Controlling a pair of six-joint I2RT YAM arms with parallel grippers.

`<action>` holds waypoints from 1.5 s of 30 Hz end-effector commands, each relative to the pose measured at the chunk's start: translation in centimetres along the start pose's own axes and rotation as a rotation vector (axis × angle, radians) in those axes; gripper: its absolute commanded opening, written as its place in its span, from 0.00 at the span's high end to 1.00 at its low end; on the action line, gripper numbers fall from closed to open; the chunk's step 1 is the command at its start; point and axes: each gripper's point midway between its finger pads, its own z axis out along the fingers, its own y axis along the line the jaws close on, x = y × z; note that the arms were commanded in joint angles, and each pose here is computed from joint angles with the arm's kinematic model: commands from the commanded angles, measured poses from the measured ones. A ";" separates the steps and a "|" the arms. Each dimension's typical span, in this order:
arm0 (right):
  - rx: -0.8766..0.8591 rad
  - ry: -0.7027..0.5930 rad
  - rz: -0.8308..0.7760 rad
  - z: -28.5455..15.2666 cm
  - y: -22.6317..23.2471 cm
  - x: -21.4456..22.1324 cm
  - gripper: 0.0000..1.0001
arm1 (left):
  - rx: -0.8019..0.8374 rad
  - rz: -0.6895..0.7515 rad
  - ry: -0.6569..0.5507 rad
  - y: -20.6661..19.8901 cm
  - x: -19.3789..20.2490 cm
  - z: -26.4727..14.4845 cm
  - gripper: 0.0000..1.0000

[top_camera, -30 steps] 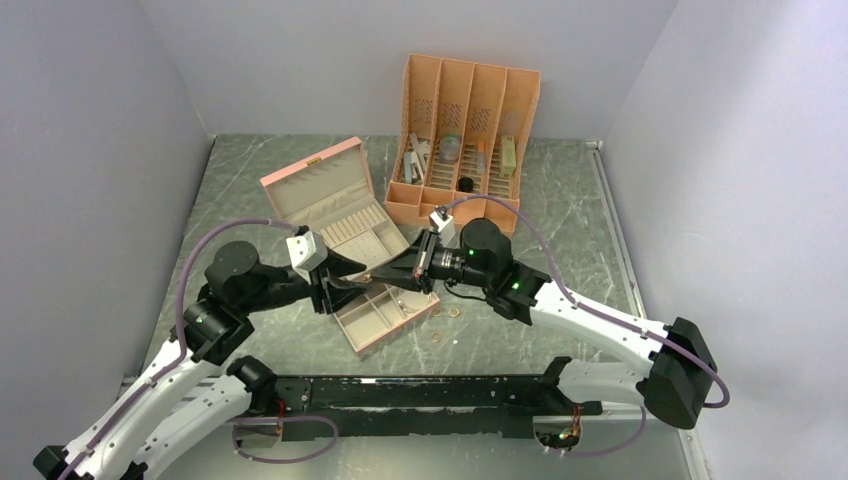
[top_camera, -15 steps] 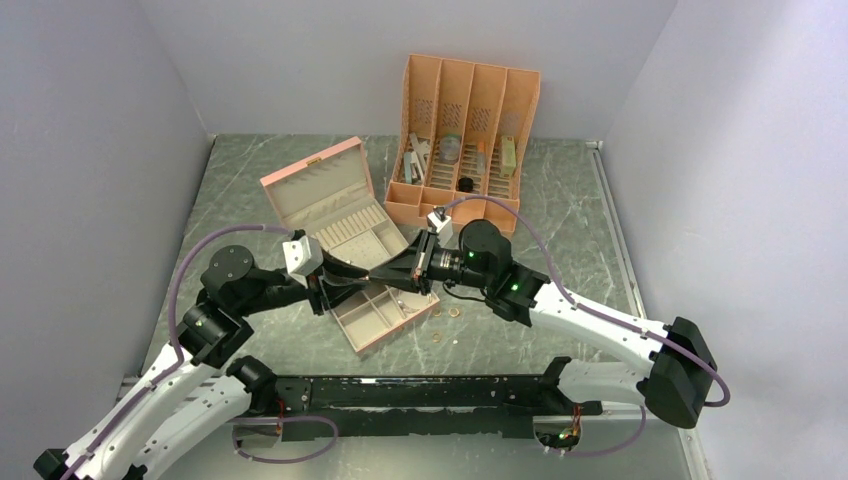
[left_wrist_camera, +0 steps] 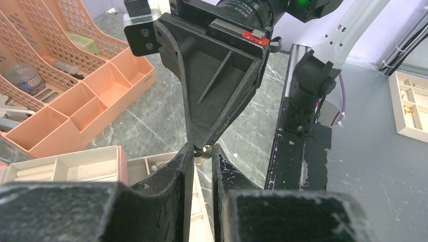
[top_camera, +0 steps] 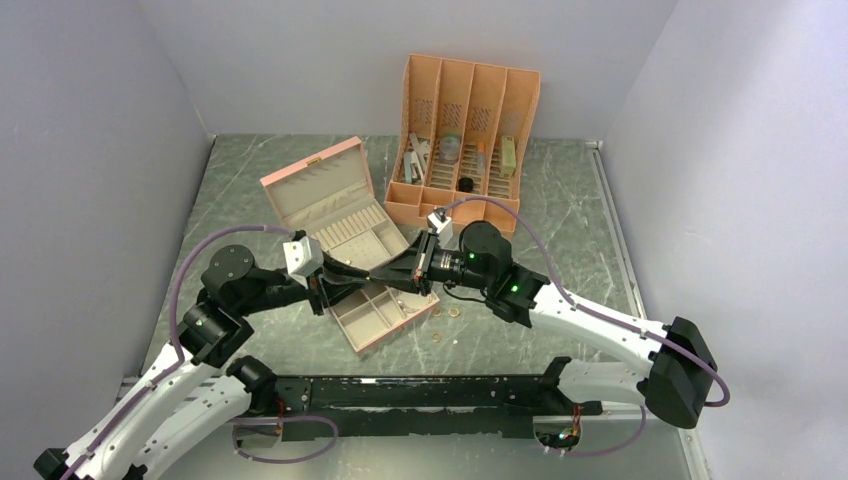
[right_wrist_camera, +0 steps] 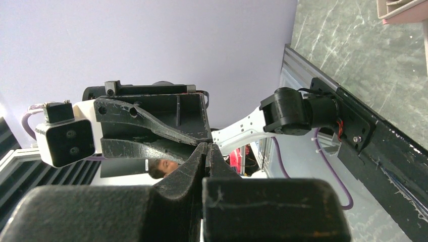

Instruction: Organize the mixed jewelry

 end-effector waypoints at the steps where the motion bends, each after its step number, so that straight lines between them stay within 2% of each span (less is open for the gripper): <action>1: -0.030 0.012 -0.003 0.0 0.6 0.5 1.00 | 0.079 0.038 -0.030 -1.2 -0.5 0.2 0.95; 12: -0.046 0.014 -0.006 -0.4 0.5 0.8 1.00 | 0.058 0.030 -0.027 -1.0 -0.5 0.1 0.95; 17: -0.043 0.003 0.000 -0.8 0.2 0.8 0.88 | 0.062 0.028 -0.027 -1.1 -0.5 0.1 0.95; 21: -0.031 -0.009 0.003 -1.1 -0.2 0.7 0.75 | 0.063 0.029 -0.026 -1.1 -0.6 0.1 0.95; 25: -0.027 -0.019 0.003 -1.4 -0.4 0.7 0.71 | 0.064 0.023 -0.020 -1.0 -0.5 0.1 0.95; 32: 0.005 -0.075 -0.039 -2.4 -0.9 0.1 0.69 | 0.050 0.000 -0.004 -0.8 -0.2 0.2 0.95; 36: 0.075 -0.163 -0.111 -3.4 -1.8 -1.2 0.69 | 0.015 -0.063 0.041 -0.3 -0.1 0.3 0.95; 41: 0.200 -0.271 -0.197 -5.0 -4.0 -3.0 0.69 | -0.094 -0.261 0.187 1.5 1.6 1.0 0.95; 45: 0.289 -0.333 -0.257 -6.3 -5.6 -4.1 0.69 | -0.157 -0.361 0.275 2.4 2.7 1.3 0.95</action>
